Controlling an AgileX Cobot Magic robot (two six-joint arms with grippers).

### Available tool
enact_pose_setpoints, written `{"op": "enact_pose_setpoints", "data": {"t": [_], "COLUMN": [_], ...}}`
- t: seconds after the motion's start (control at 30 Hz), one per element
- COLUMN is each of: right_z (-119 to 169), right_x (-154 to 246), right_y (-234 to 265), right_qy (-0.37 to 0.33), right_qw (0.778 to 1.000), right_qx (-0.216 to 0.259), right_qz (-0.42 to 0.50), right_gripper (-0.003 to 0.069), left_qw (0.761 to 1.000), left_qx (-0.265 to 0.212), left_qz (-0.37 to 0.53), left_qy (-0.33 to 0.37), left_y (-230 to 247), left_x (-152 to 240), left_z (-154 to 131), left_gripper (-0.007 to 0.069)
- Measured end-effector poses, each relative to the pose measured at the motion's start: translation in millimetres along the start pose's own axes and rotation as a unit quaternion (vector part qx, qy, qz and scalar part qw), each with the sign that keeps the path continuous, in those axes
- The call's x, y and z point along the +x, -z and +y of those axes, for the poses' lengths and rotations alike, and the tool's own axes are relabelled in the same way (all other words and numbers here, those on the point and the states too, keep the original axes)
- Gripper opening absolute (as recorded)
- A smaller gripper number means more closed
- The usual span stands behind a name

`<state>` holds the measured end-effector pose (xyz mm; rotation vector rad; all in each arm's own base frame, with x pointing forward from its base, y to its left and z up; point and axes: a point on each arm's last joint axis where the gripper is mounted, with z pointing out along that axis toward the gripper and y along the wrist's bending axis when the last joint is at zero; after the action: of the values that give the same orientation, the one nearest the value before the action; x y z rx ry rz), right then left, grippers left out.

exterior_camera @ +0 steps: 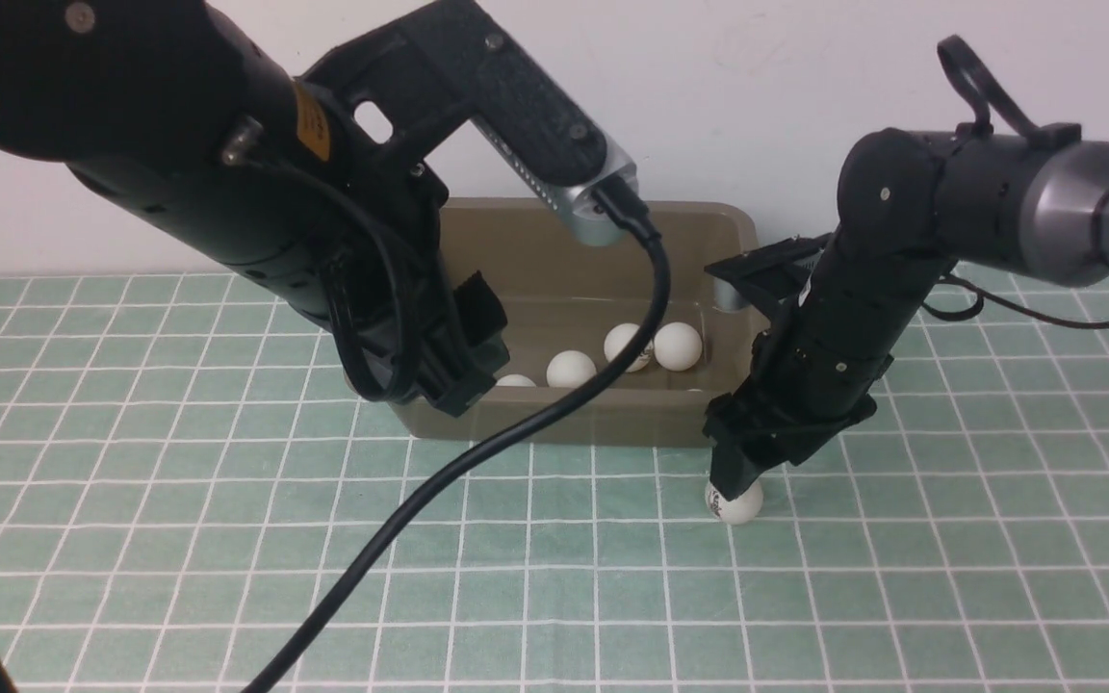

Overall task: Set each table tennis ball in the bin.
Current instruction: Use the right arm to clamp the table tennis ball closest to it

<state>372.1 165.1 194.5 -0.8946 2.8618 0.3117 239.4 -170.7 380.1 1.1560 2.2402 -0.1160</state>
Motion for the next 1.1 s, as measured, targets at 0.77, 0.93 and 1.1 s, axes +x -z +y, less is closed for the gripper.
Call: {"op": "enact_pose_setpoints", "data": {"t": [0.77,0.93,1.1], "right_z": [52.5,58.2,54.0], "right_x": [79.6,120.8,133.0], "right_y": [215.6,196.7,149.4], "right_qy": [0.068,0.064,0.03], "right_qw": [0.959,0.959,0.948], "right_qx": [0.111,0.108,0.09], "right_qz": [-0.25,-0.253,-0.305], "right_gripper": [0.0528,0.0528,0.0528], "left_qw": [1.0,1.0,1.0], "left_qx": [-0.007,-0.007,-0.008], "left_qz": [-0.011,-0.012,-0.015], "left_qy": [-0.002,-0.002,-0.002], "left_y": [0.0,0.0,0.1], "left_x": [-2.1,-2.2,-2.8], "left_z": [1.2,1.3,1.5], "left_gripper": [0.0492,0.0492,0.0492]}}
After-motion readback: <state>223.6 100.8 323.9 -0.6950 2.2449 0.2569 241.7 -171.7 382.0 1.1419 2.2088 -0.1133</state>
